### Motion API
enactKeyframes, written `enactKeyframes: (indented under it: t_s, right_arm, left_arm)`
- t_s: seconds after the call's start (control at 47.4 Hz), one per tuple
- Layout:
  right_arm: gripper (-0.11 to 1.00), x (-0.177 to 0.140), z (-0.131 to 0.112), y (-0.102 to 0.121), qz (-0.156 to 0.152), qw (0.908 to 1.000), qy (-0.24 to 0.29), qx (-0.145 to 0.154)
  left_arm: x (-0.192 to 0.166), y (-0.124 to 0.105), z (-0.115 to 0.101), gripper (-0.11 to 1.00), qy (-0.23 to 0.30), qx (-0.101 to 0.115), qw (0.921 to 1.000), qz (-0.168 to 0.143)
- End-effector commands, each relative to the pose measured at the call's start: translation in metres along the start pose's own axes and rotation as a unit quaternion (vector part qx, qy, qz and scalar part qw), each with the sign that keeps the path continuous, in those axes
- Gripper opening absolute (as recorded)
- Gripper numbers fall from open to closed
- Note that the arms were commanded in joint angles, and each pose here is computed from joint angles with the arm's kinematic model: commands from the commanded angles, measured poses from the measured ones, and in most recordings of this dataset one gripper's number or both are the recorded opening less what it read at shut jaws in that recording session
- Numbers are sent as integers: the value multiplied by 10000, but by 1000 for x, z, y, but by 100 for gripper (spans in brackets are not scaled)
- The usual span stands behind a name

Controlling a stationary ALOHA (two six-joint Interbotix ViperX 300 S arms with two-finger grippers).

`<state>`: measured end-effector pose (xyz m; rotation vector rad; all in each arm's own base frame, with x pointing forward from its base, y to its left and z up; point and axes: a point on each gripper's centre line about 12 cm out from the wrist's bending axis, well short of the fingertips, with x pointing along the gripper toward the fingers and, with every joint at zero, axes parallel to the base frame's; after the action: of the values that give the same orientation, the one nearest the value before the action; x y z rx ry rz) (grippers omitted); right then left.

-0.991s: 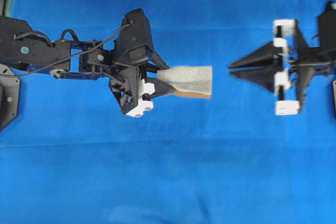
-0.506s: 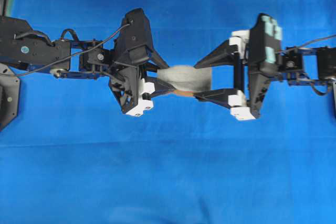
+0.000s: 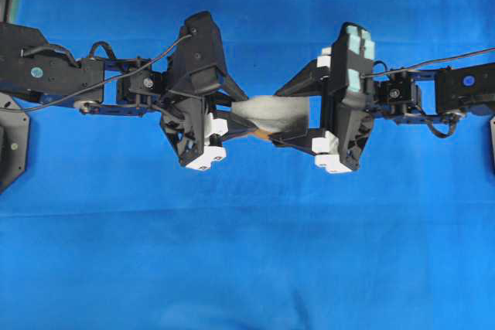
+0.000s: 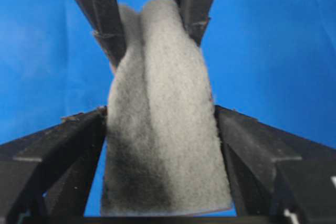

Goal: Hand over the sponge with the left arm and wipe it with the right arm.
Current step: 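Close the right gripper on the sponge's right end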

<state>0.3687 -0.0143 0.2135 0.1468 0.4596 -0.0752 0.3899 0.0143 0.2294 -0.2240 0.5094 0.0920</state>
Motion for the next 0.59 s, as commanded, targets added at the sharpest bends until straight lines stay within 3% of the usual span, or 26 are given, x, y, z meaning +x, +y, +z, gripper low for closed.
enactKeyframes:
  t_s: [0.0, 0.253, 0.337, 0.485, 0.569]
  right_arm:
    - [74, -2, 13, 0, -4, 9998, -179, 14]
    - [72, -1, 15, -2, -20, 9997, -196, -148]
    - [59, -1, 14, -2, -17, 9996, -165, -217]
    - [24, -2, 12, -2, -25, 9997, -65, -255]
    - [20, -2, 11, -2, -28, 9997, -27, -255]
  left_arm:
    - [-3, -3, 11, 32, -171, 19, 9998, -44]
    - [-3, -3, 13, 32, -195, 23, 9998, -42]
    - [-3, -3, 13, 32, -195, 23, 9998, -42]
    - [-2, -3, 13, 28, -187, 23, 9998, -40]
    - [-3, -3, 14, 25, -225, 38, 9997, -48]
